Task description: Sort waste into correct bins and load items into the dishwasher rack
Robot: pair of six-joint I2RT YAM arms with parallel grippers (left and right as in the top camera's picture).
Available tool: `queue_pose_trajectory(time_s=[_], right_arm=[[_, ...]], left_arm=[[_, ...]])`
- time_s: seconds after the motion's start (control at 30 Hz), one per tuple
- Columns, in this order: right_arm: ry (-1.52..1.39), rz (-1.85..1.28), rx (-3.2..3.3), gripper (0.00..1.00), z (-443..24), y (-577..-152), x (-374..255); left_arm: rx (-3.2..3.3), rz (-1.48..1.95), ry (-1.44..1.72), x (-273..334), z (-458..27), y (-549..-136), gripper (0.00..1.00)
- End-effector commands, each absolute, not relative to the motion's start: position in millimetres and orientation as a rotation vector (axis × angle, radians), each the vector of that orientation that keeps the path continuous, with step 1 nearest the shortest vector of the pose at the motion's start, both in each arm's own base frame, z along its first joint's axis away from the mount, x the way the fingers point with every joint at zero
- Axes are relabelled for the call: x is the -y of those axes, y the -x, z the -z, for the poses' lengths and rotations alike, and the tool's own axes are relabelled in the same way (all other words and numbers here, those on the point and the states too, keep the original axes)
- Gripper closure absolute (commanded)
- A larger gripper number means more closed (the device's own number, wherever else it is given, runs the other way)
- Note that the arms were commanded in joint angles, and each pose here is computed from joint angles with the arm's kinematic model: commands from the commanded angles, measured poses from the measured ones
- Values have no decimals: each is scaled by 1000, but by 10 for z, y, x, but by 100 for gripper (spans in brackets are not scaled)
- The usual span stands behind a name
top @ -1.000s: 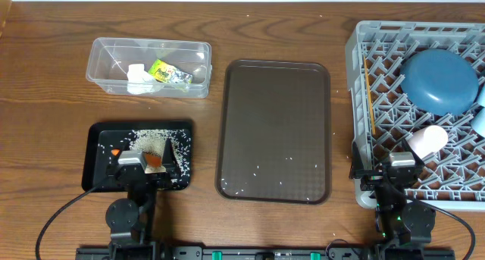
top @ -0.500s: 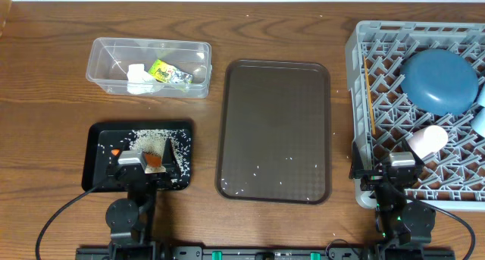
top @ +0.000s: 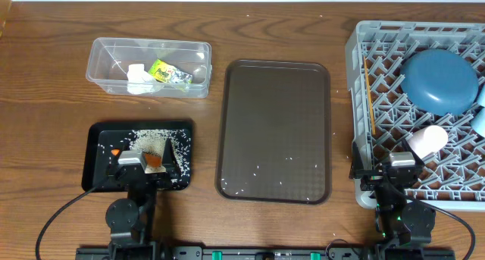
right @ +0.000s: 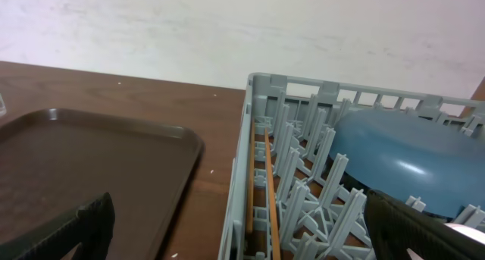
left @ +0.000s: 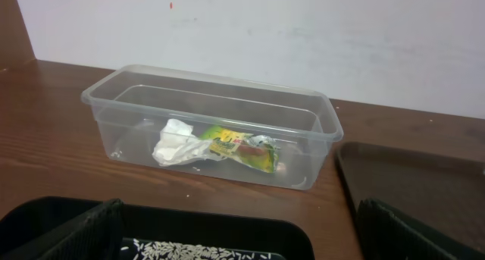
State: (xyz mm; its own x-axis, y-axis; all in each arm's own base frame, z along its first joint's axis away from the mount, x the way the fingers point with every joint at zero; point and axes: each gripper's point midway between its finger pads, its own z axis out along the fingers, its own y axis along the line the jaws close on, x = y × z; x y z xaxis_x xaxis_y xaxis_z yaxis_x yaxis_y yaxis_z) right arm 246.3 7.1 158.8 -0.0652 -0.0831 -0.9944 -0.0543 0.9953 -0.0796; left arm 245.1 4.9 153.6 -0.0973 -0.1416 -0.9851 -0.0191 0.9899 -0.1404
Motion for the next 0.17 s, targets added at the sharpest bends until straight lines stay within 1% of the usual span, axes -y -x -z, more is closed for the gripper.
queue_pose_trajectory(time_s=[0.0, 0.13], right_arm=[[87, 28, -1636, 1, -1583, -2462, -40], [87, 29, -1636, 1, -1583, -2462, -39]], left_arm=[[-1714, 98, 99, -22, -1390, -2442, 2], [-1714, 98, 99, -22, -1390, -2442, 2]])
